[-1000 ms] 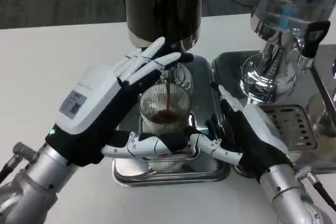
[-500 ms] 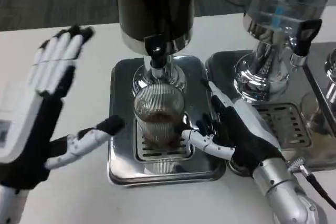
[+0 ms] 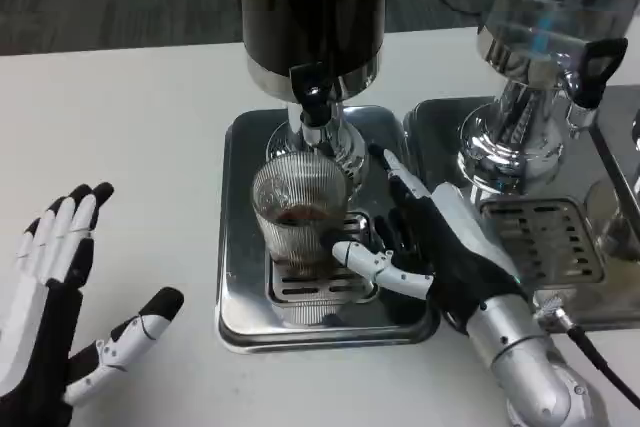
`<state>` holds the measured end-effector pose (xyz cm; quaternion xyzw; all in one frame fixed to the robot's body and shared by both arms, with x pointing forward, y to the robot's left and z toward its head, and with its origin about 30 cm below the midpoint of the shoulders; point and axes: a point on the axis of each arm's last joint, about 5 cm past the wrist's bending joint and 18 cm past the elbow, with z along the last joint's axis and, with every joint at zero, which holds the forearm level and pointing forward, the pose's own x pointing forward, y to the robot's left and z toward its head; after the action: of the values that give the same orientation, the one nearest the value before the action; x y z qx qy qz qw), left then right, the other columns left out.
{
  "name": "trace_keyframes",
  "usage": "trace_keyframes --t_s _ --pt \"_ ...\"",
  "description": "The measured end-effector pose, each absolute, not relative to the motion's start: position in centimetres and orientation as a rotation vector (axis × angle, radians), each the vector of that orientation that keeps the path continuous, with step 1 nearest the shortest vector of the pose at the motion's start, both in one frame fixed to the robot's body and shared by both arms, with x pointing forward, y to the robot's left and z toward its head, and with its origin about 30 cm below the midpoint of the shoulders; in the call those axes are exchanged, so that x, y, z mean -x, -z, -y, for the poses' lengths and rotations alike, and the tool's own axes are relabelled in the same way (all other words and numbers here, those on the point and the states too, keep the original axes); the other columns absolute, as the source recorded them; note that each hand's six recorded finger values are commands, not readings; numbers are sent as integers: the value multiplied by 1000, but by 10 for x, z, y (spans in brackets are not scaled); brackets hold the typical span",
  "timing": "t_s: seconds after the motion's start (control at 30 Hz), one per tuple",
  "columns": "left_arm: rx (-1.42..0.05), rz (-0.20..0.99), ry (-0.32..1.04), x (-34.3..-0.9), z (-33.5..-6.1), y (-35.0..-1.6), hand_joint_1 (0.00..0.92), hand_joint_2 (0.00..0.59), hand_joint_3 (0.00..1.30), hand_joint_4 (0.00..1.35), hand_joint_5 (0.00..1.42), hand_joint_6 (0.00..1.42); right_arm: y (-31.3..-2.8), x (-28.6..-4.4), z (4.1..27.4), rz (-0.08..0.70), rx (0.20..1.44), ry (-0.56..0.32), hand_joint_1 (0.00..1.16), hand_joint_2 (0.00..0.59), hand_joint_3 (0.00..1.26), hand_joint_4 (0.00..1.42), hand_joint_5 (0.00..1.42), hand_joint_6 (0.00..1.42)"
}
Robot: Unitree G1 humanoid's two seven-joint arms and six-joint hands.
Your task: Grasp the cup under the faucet to collect the drink, then remove the cup.
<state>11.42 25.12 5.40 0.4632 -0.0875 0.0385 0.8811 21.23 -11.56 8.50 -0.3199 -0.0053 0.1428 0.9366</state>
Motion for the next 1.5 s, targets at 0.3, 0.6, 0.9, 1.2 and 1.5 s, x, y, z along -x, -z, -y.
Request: trace_keyframes --t_s 0.3,0.6,0.9,1.2,1.5 --pt "-955 175 -54 -118 -249 -51 0 176 71 0 0 0 -85 -198 123 30 645 -273 441 224 0 0 0 19" --pt "-940 141 -46 -119 -258 -49 0 182 92 0 0 0 -81 -194 109 66 532 -284 472 219 0 0 0 54" --pt "-945 122 -21 -119 -264 -52 0 187 125 0 0 0 -74 -194 94 76 514 -275 513 216 0 0 0 75" --pt "-923 96 -8 -116 -266 -52 0 196 180 0 18 0 -75 -197 87 109 590 -283 510 211 0 0 0 79" --pt "-916 90 -12 -112 -266 -52 0 205 220 0 24 0 -67 -197 79 80 538 -272 590 194 0 0 0 187"
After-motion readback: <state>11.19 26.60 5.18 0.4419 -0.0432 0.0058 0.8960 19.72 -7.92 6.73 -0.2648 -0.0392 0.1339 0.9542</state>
